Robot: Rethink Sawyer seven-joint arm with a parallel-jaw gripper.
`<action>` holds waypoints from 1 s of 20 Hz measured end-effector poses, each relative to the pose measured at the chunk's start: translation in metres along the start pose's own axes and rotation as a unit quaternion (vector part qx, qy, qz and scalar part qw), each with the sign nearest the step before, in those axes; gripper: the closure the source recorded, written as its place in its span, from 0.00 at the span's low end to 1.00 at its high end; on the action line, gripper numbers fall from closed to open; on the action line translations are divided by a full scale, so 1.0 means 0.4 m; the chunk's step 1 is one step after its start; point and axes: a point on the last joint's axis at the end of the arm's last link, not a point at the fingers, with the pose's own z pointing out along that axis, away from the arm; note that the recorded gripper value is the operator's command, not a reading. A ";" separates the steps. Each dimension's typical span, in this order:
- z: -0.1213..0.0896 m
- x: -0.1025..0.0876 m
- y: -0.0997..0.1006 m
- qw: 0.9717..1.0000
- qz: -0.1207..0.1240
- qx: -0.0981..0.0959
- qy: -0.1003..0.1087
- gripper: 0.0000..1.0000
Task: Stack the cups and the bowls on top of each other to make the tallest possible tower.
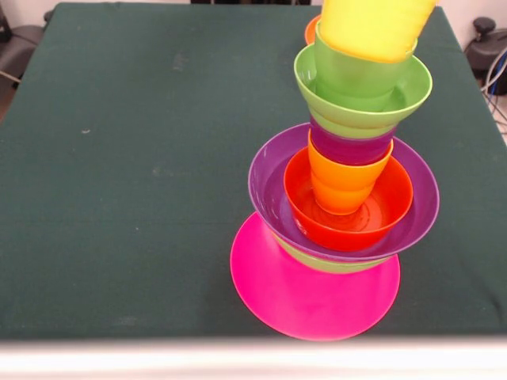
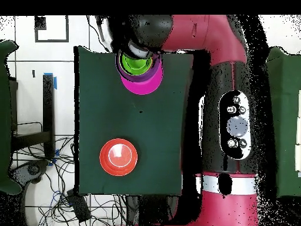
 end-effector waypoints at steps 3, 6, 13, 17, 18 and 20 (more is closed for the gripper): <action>-0.004 -0.011 -0.014 1.000 0.007 -0.003 0.002 1.00; -0.005 -0.017 -0.022 1.000 0.010 -0.004 0.002 1.00; 0.005 -0.013 -0.044 1.000 0.018 -0.006 0.014 1.00; 0.016 0.002 -0.045 1.000 0.019 -0.006 0.025 1.00; 0.022 0.011 -0.044 0.999 0.019 -0.007 0.031 1.00; 0.024 0.015 -0.043 0.999 0.020 -0.008 0.035 1.00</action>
